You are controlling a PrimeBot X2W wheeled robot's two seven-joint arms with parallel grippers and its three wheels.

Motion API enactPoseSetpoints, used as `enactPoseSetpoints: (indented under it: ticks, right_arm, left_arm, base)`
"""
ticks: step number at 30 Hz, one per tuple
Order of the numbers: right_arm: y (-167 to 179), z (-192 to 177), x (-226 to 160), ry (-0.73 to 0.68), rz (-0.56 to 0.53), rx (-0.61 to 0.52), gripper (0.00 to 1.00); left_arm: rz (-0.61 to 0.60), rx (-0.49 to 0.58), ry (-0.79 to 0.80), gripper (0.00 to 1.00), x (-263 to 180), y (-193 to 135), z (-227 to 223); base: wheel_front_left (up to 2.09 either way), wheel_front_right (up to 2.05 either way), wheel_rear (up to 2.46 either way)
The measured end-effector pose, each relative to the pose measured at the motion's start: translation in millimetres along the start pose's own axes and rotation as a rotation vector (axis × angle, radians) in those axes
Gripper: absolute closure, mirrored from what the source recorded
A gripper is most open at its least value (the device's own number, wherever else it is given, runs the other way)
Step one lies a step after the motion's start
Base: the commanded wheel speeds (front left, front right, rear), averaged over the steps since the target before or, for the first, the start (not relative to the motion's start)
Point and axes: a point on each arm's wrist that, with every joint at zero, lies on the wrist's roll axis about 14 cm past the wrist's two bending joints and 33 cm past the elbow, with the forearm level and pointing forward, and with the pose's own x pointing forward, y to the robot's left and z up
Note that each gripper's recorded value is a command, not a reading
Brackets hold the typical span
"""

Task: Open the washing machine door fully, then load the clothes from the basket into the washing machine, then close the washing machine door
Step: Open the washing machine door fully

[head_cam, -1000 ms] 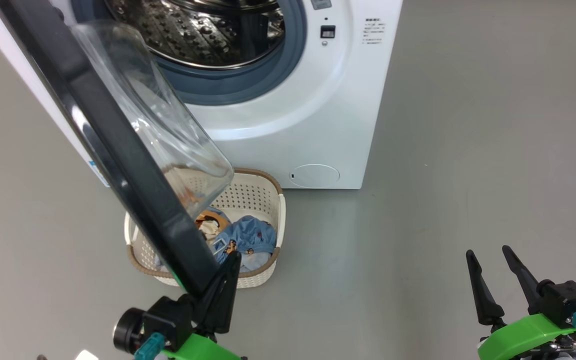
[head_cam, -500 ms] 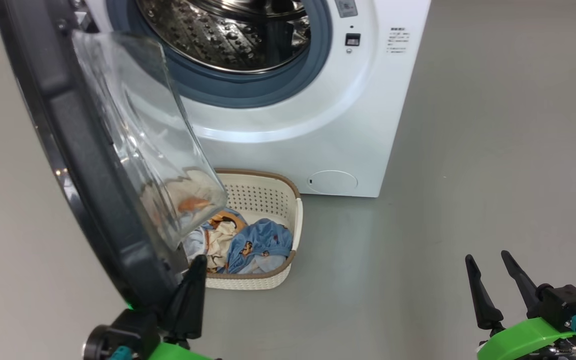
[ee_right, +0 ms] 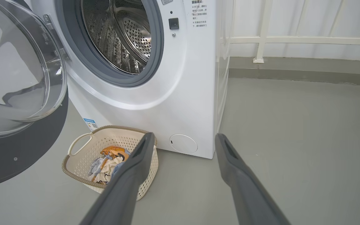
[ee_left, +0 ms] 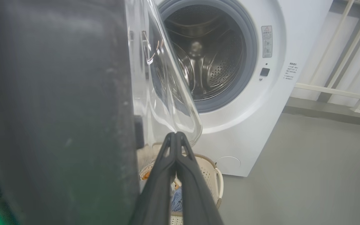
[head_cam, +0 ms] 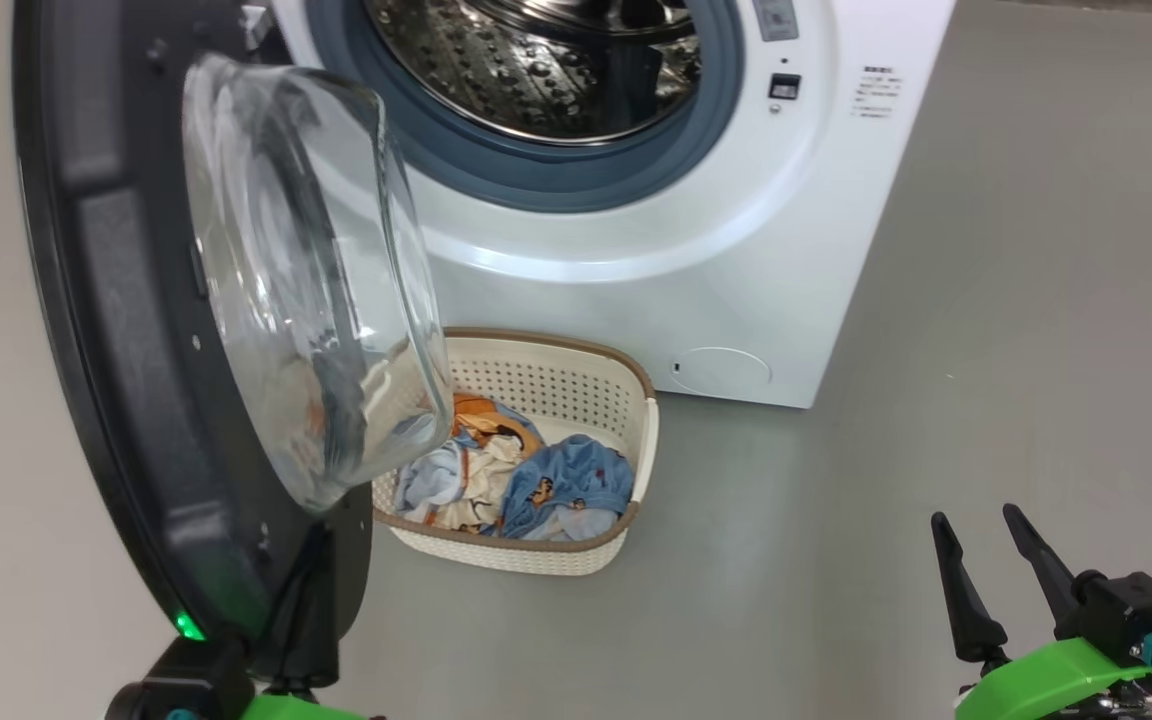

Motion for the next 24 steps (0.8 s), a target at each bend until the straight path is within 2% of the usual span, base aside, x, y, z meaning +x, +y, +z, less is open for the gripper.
enactPoseSetpoints:
  ticks: [13, 24]
  right_arm:
    - [30.9, 0.5, 10.1, 0.001, 0.093, -0.007, 0.0]
    - [41.7, 8.0, 10.8, -0.016, 0.125, -0.019, 0.0]
  left_arm:
    - [0.157, 0.013, -0.013, 1.0, -25.5, 49.1, 6.5]
    - [0.222, 0.023, -0.002, 1.0, -38.1, 76.8, 3.8]
  base:
    - [0.0, 0.0, 0.0]
    - [0.0, 0.0, 0.0]
